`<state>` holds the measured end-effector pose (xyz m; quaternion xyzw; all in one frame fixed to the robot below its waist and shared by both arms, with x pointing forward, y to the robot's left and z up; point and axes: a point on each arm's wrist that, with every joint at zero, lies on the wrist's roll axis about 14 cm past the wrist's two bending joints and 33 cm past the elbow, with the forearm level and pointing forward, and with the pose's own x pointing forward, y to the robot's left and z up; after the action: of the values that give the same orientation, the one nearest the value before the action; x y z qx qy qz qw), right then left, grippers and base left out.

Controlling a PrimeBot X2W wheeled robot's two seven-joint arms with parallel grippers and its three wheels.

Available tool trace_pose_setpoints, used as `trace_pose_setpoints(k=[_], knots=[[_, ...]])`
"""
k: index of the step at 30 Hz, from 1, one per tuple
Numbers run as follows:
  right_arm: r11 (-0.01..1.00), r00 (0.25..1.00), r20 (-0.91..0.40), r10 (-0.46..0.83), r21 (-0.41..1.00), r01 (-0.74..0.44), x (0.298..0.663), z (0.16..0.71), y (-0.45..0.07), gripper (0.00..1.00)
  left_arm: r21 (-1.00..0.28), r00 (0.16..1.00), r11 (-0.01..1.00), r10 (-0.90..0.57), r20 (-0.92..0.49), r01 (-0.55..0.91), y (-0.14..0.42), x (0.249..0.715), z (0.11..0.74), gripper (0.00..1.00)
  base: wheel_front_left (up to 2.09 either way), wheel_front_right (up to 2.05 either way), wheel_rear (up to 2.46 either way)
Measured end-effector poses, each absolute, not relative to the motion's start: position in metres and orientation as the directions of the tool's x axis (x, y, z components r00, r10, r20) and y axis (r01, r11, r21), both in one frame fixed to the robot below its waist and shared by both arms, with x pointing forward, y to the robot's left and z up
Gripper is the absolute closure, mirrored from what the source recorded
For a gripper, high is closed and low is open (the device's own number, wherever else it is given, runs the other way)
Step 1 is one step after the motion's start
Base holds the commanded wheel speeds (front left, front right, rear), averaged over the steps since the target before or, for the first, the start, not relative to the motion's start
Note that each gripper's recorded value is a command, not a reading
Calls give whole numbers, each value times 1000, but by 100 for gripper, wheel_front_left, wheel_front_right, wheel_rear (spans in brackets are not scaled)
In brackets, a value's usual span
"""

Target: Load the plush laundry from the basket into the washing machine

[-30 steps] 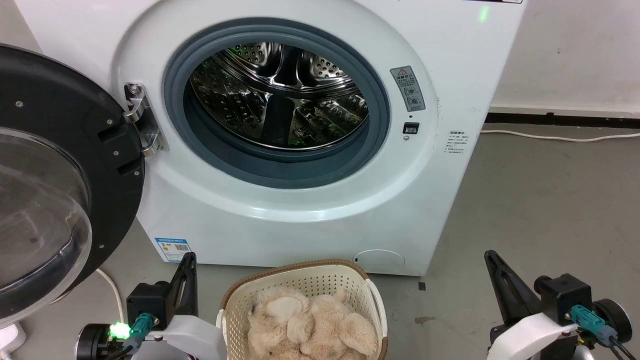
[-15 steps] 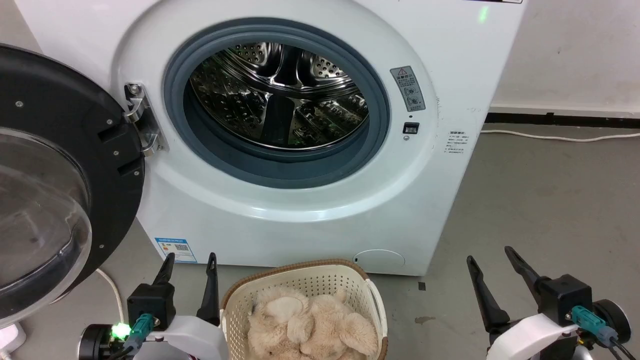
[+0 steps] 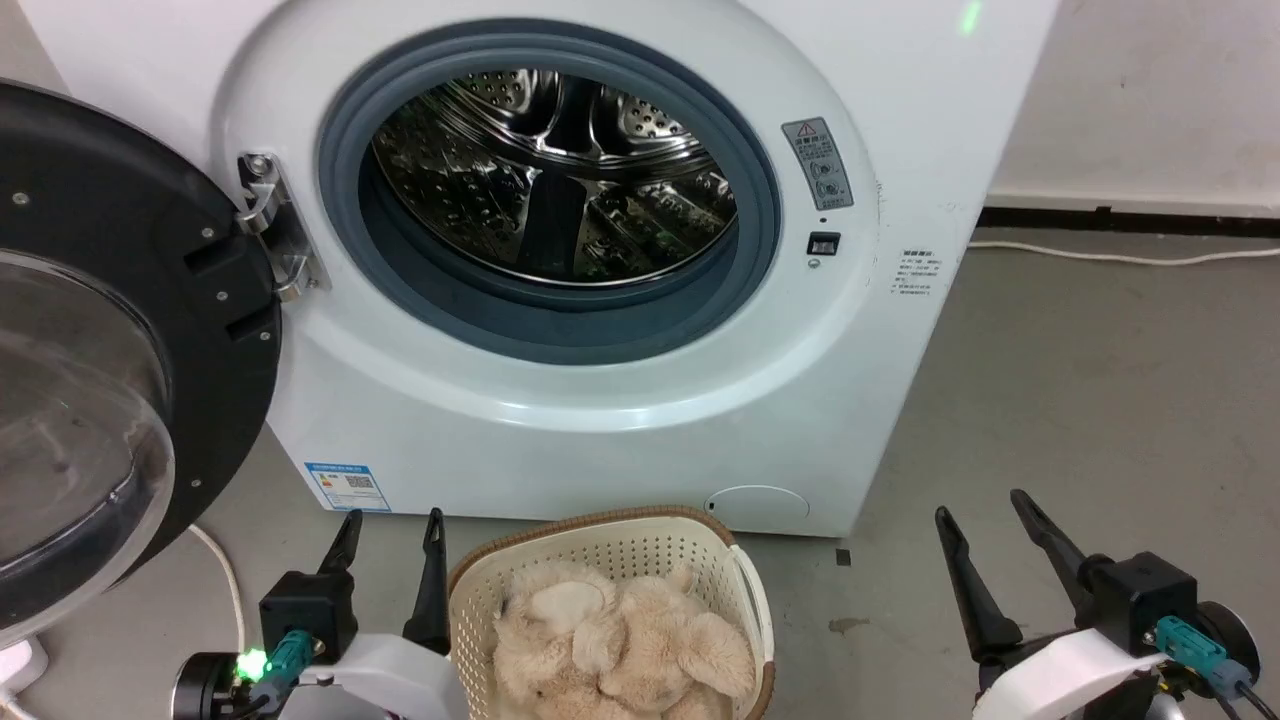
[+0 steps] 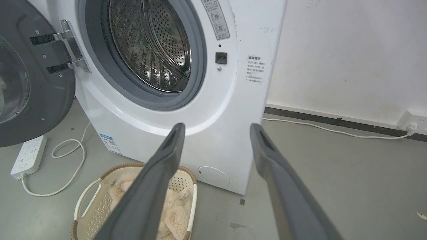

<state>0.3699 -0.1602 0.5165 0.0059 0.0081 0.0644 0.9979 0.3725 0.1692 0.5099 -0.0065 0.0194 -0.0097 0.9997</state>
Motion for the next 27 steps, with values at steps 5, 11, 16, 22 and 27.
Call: trace_pose_setpoints(k=[5,11,16,22,27], knots=[[992,992,-23,122,31,-121,371,511,-162,0,-33,998,999,-36,-54,35,163,382,505,0,0,0,0],[993,993,-35,112,52,-110,375,504,-165,0,-54,993,997,-65,-103,60,155,395,490,0,0,0,0],[993,994,-52,100,73,-96,377,496,-169,0,-65,983,994,-94,-157,85,147,407,474,0,0,0,0],[993,995,-64,83,95,-76,384,489,-174,0,-70,960,989,-140,-242,127,136,421,448,0,0,0,0],[992,995,-74,65,109,-57,388,482,-179,0,-84,933,984,-176,-314,157,126,431,425,0,0,0,0]])
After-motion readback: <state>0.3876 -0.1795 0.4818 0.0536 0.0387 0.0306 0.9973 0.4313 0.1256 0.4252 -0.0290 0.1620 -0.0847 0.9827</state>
